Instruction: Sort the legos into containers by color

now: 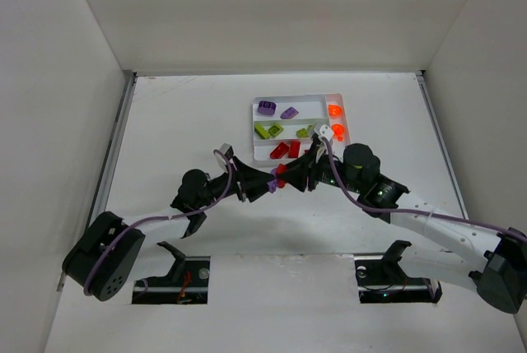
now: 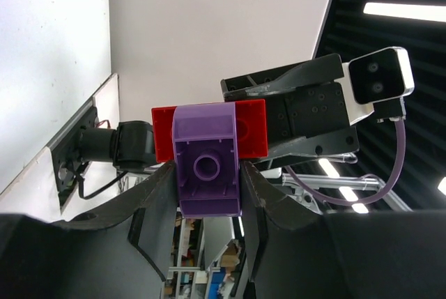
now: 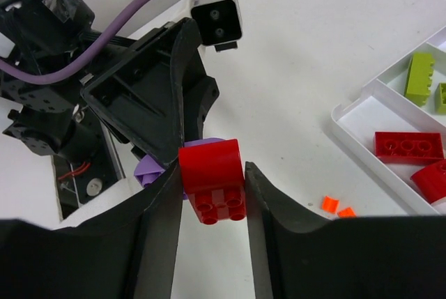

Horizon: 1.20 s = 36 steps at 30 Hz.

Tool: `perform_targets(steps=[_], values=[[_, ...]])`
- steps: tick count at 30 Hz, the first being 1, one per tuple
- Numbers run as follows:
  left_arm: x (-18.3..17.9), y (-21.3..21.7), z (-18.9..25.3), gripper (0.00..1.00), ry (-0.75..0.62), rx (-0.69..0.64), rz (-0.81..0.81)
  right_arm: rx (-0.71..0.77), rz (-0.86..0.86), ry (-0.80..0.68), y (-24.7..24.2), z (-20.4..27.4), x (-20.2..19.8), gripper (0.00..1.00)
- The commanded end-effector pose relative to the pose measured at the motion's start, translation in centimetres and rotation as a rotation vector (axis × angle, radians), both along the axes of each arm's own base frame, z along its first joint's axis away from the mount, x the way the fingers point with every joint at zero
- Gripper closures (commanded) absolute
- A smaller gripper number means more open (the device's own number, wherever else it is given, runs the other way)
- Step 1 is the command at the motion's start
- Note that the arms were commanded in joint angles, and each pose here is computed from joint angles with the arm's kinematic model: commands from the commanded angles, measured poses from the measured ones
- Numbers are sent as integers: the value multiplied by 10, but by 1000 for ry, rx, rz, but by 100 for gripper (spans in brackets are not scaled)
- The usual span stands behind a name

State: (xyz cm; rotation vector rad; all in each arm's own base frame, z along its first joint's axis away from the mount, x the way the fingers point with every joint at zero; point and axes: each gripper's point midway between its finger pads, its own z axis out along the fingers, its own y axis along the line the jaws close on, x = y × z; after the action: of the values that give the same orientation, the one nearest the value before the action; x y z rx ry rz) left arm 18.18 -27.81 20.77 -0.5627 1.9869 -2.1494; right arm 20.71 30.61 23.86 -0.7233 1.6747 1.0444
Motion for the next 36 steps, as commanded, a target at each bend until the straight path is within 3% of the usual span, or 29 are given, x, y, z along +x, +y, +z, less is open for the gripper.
perform_targets(steps=[1,8,16,26,36], values=[[-1,1,20,79,-64,-49,-3,26,25,-2,4,13,0,65],[17,24,16,81,-79,-52,106,60,-73,-12,-14,21,13,81],[42,56,-7,83,-91,-9,238,166,-249,-9,-48,38,45,80],[59,73,7,83,-278,41,366,247,-715,210,-14,-34,166,77],[60,89,-7,82,-363,166,462,282,-919,314,22,-94,215,75]])
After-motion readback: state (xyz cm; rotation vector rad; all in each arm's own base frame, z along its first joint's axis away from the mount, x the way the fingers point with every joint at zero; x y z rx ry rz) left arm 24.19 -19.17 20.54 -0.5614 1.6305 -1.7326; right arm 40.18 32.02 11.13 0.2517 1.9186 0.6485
